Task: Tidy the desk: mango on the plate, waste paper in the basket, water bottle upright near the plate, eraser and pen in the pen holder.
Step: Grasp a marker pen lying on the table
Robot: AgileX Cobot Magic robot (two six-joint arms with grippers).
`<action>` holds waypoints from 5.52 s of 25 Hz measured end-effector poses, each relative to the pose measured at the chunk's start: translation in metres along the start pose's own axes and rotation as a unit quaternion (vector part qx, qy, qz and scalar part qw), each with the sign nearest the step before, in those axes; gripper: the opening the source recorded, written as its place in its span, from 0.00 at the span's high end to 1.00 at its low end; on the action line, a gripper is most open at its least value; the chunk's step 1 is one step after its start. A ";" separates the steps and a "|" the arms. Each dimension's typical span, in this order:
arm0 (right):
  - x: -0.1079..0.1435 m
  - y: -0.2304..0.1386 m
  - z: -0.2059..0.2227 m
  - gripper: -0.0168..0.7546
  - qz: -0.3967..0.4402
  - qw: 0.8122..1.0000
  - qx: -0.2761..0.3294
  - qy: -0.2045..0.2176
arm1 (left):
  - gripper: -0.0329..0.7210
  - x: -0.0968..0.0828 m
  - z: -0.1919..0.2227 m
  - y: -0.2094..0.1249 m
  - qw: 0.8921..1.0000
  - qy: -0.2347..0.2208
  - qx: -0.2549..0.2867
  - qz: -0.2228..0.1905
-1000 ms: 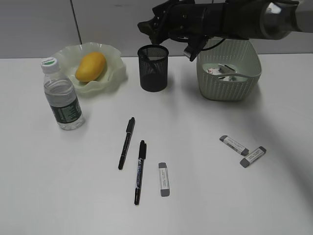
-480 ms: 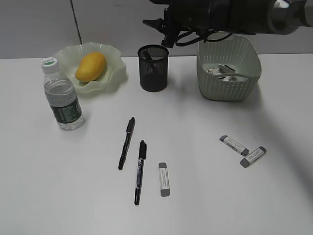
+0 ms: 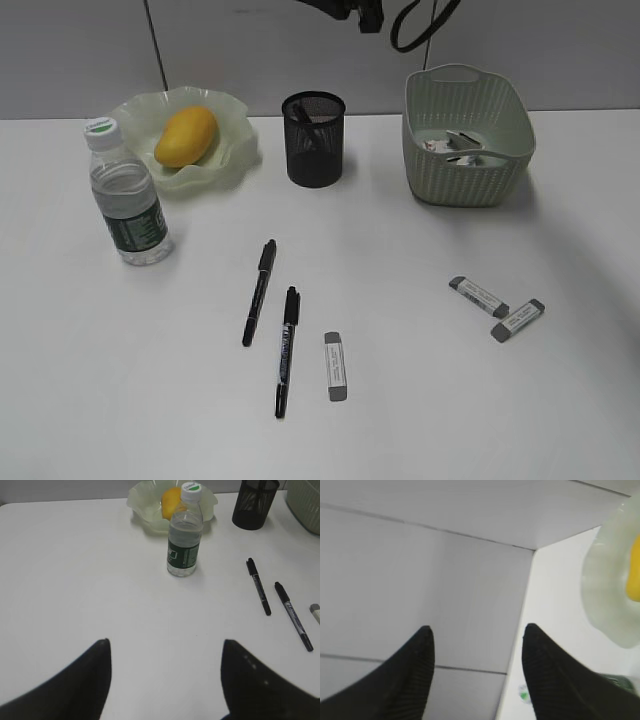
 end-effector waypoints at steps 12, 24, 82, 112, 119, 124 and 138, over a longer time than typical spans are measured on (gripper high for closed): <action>0.006 -0.045 -0.089 0.40 -0.332 0.901 0.133 -0.244 | 0.27 0.000 0.000 0.000 1.000 0.000 0.000 0.000; 0.009 -0.026 -0.178 0.40 -0.358 0.814 0.079 -0.451 | 0.28 0.000 0.000 0.000 1.000 0.000 0.000 0.000; -0.089 -0.241 -0.419 0.40 -0.448 0.808 -0.149 -0.352 | 0.28 0.000 0.000 0.000 1.000 0.000 0.000 0.000; -0.082 -0.249 -0.431 0.40 -0.463 0.802 -0.193 -0.324 | 0.28 0.000 0.000 0.000 1.000 0.000 0.000 0.000; -0.085 -0.241 -0.440 0.40 -0.418 0.787 -0.256 -0.374 | 0.30 0.000 0.000 0.000 1.000 0.000 0.000 0.000; -0.085 -0.240 -0.442 0.40 -0.412 0.784 -0.264 -0.380 | 0.32 0.000 0.000 0.000 1.000 0.000 0.000 0.000; -0.085 -0.240 -0.442 0.40 -0.412 0.784 -0.264 -0.380 | 0.35 0.007 0.063 0.016 0.983 -0.034 0.179 -0.012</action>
Point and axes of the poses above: a point on each arm's last joint axis where the gripper is mounted, z pointing out along that axis toward the gripper, x along the wrist's bending axis when the last joint is at zero, y = z × x, the point moved 8 cm from there along z, pointing out along that axis toward the gripper, and after that the axes turned 13 degrees about z, right-handed, at the moved point
